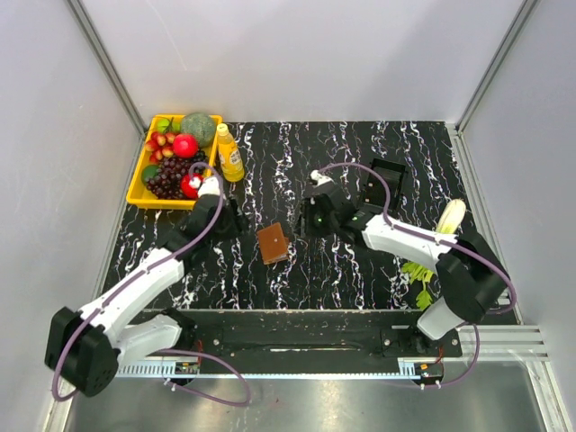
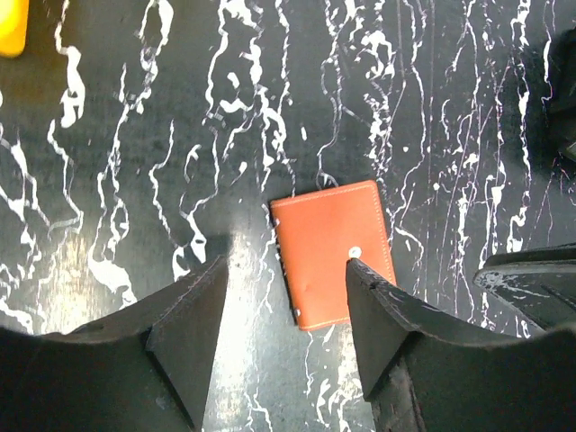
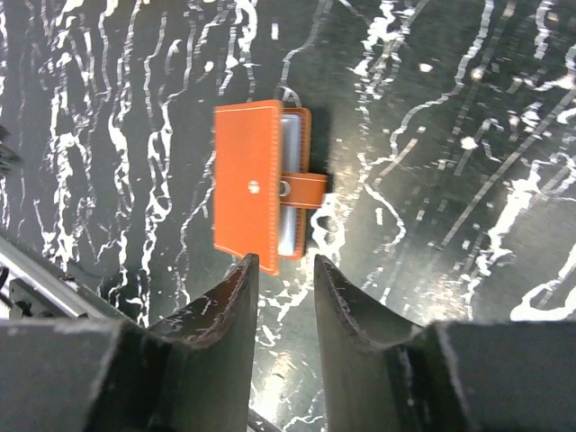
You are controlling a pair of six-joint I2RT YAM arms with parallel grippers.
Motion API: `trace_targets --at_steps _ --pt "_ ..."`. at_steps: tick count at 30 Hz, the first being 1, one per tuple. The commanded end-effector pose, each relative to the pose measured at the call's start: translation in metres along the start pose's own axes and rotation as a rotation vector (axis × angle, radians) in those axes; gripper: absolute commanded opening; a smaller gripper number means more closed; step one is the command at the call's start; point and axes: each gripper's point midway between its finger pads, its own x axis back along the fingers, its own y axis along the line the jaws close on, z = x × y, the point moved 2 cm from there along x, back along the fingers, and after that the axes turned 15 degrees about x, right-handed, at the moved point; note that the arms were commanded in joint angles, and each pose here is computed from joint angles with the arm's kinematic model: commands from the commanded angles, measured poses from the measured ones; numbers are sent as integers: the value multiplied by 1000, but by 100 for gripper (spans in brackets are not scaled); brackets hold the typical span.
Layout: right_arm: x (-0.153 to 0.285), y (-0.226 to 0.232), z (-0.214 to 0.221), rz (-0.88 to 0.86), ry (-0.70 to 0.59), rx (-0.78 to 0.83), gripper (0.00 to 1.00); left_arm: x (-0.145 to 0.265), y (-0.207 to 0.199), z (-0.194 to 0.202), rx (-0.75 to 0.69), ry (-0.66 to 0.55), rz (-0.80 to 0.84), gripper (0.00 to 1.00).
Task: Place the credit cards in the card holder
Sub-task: Open the card holder at the center of the board.
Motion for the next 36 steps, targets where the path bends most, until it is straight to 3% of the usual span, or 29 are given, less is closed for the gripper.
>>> trace_targets --at_steps 1,4,10,15,22,36 --pt "11 -20 -8 47 -61 -75 35 -3 -44 -18 -168 25 81 61" --pt "8 -27 6 61 -37 -90 29 -15 -64 -19 -274 99 36 65" --pt "15 -47 22 149 -52 -139 31 -48 -81 11 -553 289 -148 70" --pt "36 -71 23 206 -127 -225 32 -54 -90 26 -524 355 -155 71" --pt "47 -73 14 189 -167 -196 33 -57 -89 61 -532 470 -186 70" --pt "50 -72 16 172 -176 -181 34 -77 -70 86 -522 474 -382 64"
